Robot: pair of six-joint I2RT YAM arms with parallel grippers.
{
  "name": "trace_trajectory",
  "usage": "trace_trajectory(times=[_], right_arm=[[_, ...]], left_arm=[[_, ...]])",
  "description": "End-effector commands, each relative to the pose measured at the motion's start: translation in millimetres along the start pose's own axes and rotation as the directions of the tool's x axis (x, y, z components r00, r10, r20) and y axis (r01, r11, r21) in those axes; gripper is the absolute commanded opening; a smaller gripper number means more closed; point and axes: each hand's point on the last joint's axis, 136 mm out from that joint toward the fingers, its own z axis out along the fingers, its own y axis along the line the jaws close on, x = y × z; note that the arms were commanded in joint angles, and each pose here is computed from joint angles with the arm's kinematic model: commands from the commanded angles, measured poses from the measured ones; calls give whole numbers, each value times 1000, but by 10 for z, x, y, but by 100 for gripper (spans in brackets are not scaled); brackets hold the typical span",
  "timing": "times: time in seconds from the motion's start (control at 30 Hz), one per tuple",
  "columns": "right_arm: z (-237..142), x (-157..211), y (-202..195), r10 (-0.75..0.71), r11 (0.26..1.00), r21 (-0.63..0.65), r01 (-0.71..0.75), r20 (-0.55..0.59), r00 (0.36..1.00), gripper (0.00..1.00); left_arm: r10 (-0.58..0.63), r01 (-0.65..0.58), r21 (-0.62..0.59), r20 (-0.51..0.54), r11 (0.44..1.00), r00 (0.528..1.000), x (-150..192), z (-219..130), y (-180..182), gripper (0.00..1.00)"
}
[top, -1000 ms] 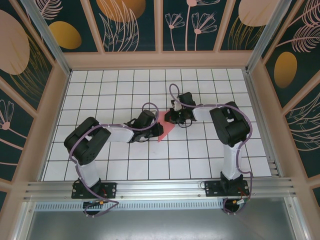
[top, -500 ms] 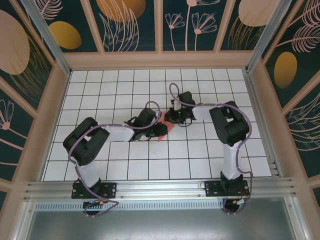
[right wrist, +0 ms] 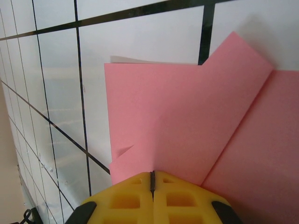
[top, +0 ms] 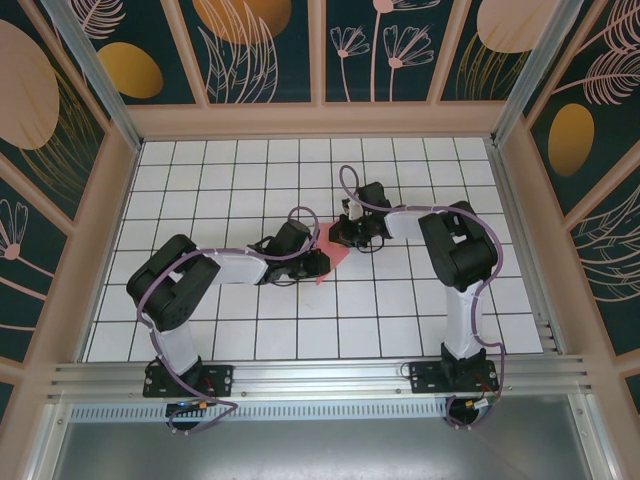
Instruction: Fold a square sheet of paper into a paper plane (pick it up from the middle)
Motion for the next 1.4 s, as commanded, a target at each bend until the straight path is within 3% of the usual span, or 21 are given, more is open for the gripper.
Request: trace_trajectory(times=[0.0, 0.57, 1.03, 1.17, 1.37], right_arm=[[160, 199, -609, 95, 978, 191, -87, -31, 995, 3], [180, 251, -703, 110, 972, 213, -98, -47, 993, 2], [202, 292, -784, 127, 966, 232, -111, -57, 990, 2], [199, 298, -791, 129, 966, 235, -112, -57, 990, 2], [201, 299, -795, 132, 965, 236, -115, -58, 990, 2]], left_arm=[[-45, 42, -68, -45, 997, 998, 191, 21, 225, 19], [-34, 26, -72, -111, 997, 993, 535, -49, 298, 8], [-43, 25, -117, -155, 993, 987, 803, -152, 411, 7], [-35, 14, -130, -162, 991, 986, 822, -178, 438, 7], [47, -52, -56, -89, 997, 995, 549, -314, 100, 8]])
